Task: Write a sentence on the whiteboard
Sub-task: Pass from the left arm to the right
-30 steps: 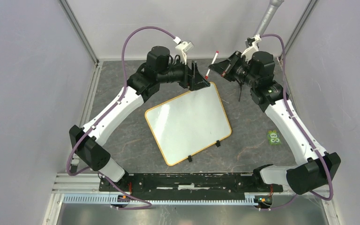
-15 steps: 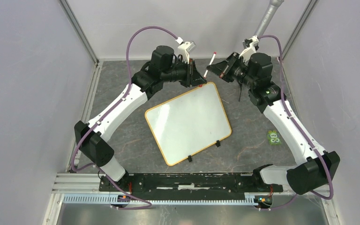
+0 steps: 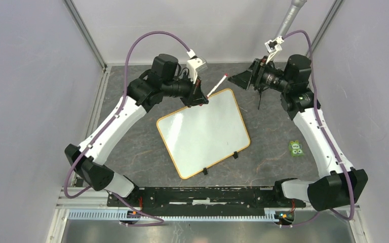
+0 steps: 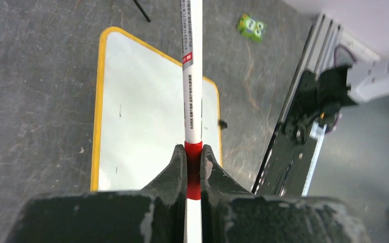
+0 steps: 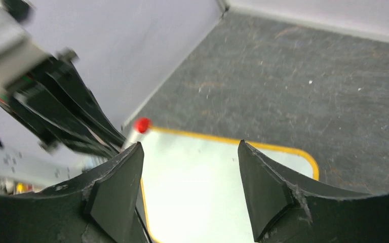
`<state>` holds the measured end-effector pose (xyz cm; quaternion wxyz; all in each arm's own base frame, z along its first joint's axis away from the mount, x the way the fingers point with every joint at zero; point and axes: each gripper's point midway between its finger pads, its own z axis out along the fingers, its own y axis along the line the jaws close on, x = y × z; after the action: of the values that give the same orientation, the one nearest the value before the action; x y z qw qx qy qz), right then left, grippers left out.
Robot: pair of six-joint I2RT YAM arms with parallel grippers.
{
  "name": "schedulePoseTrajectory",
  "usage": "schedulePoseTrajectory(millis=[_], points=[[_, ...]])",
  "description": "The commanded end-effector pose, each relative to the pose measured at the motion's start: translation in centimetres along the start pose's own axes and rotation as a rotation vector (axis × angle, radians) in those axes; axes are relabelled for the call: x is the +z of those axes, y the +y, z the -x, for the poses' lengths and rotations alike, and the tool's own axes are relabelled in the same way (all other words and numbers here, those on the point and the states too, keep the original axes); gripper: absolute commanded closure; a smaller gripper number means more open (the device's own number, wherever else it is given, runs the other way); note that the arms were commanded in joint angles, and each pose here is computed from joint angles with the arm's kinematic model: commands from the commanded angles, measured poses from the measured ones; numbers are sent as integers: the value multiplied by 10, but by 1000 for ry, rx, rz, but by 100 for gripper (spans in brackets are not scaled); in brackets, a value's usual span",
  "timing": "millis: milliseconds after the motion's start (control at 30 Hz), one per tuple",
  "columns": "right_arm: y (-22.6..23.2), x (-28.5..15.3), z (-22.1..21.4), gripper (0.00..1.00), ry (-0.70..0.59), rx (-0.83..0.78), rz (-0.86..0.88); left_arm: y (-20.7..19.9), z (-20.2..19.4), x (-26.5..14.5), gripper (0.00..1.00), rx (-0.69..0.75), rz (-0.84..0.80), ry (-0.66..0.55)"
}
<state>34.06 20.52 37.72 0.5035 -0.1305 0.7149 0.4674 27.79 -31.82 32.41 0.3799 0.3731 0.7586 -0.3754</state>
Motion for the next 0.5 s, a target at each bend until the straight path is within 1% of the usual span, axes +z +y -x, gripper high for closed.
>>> schedulePoseTrajectory(millis=[0, 33, 100, 267, 333, 467], points=[[13, -16, -42, 25, 212, -141, 221, -18, -23, -36, 98, 265, -71, 77], [16, -20, -51, 24, 251, -140, 262, -18, -28, -39, 98, 289, -77, 99], [21, -24, -60, 20, 284, -141, 312, -20, -35, -44, 98, 337, -90, 129], [47, -34, -63, 14, 251, -191, 417, -19, -42, -44, 98, 372, -92, 183], [55, -35, -65, 14, 248, -192, 443, -19, -42, -42, 98, 385, -89, 189], [69, -30, -75, 17, 279, -177, 483, -29, -40, -37, 98, 449, -99, 193]])
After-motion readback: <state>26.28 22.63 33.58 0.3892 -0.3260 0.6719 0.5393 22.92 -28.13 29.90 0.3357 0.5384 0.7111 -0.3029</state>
